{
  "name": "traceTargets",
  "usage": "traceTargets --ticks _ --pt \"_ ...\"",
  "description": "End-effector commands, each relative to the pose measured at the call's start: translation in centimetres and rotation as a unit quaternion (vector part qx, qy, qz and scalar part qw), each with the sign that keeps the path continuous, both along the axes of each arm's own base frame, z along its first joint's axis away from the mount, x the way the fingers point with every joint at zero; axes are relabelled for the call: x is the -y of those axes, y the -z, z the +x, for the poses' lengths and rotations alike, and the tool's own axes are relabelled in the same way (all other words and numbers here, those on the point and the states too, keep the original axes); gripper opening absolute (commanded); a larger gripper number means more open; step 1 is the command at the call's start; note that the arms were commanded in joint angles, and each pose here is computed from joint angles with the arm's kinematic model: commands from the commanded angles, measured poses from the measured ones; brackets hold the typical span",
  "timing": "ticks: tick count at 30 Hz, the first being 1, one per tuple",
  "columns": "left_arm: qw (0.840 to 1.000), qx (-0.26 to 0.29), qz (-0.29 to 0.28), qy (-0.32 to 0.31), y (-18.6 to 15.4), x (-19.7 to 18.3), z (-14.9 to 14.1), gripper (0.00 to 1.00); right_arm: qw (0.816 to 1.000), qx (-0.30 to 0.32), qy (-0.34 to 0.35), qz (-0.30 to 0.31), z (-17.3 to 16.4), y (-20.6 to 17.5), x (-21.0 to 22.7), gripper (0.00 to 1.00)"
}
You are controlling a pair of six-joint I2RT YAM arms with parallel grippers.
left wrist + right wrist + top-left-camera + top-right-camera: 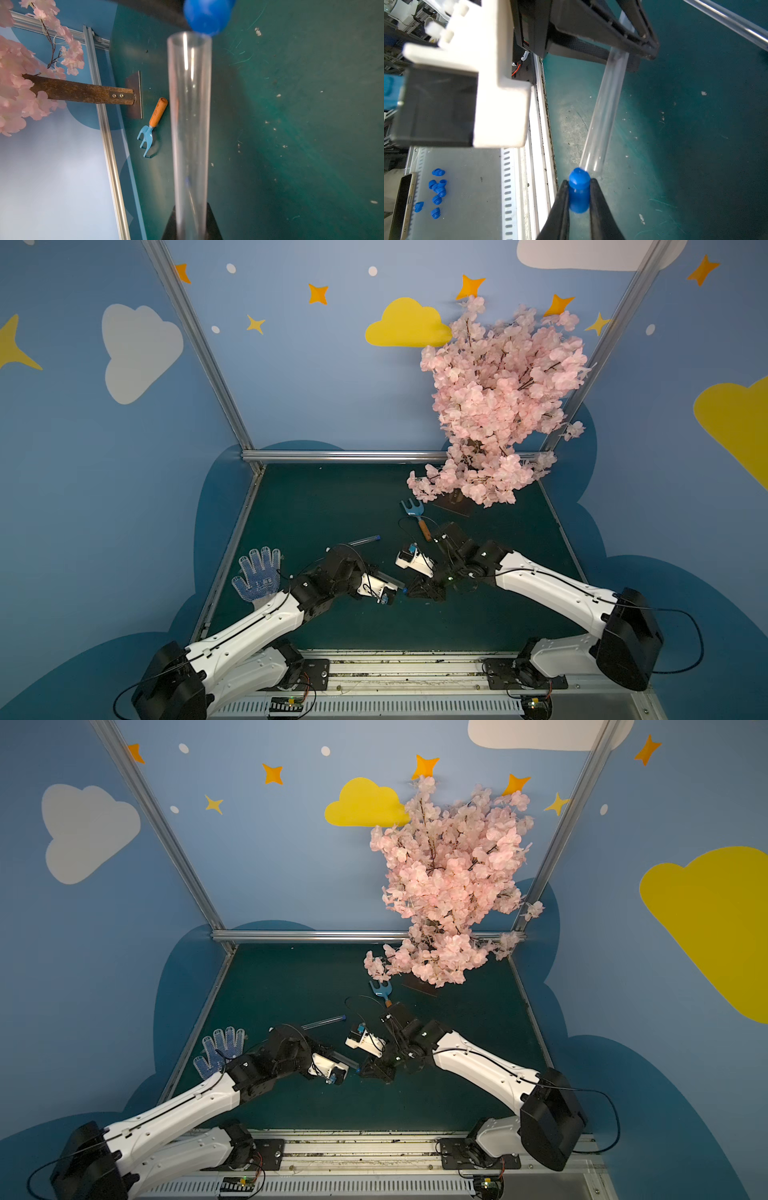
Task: Insert stoppers into test tubes
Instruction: Insert the stopper into the test tube.
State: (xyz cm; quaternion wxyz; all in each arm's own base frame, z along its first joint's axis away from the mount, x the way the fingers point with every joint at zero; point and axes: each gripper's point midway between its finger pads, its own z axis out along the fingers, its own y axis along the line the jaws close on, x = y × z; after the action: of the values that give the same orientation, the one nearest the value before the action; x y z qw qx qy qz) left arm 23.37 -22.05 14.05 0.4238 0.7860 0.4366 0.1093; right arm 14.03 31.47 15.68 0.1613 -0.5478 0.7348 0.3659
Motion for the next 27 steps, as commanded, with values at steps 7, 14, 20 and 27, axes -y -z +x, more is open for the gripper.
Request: traceTargets --ticks 7,14,20,27 --pt "0.999 0.03 0.001 0.016 -0.6 0.1 -0.1 0.03 1.0 0.004 0.003 0.001 0.7 -0.8 -0.4 0.04" --pt "0.999 0.033 0.001 0.019 -0.8 0.3 -0.1 0.03 1.0 -0.002 0.001 0.001 0.9 -0.6 -0.9 0.03" --pt "0.999 0.038 0.004 0.027 -0.8 0.4 -0.3 0.03 1.0 -0.005 0.005 -0.004 1.2 -0.4 -1.0 0.03" --pt "0.996 0.067 0.034 0.053 -0.7 0.8 -0.6 0.03 0.999 -0.028 0.017 -0.005 1.7 -0.9 -1.7 0.03"
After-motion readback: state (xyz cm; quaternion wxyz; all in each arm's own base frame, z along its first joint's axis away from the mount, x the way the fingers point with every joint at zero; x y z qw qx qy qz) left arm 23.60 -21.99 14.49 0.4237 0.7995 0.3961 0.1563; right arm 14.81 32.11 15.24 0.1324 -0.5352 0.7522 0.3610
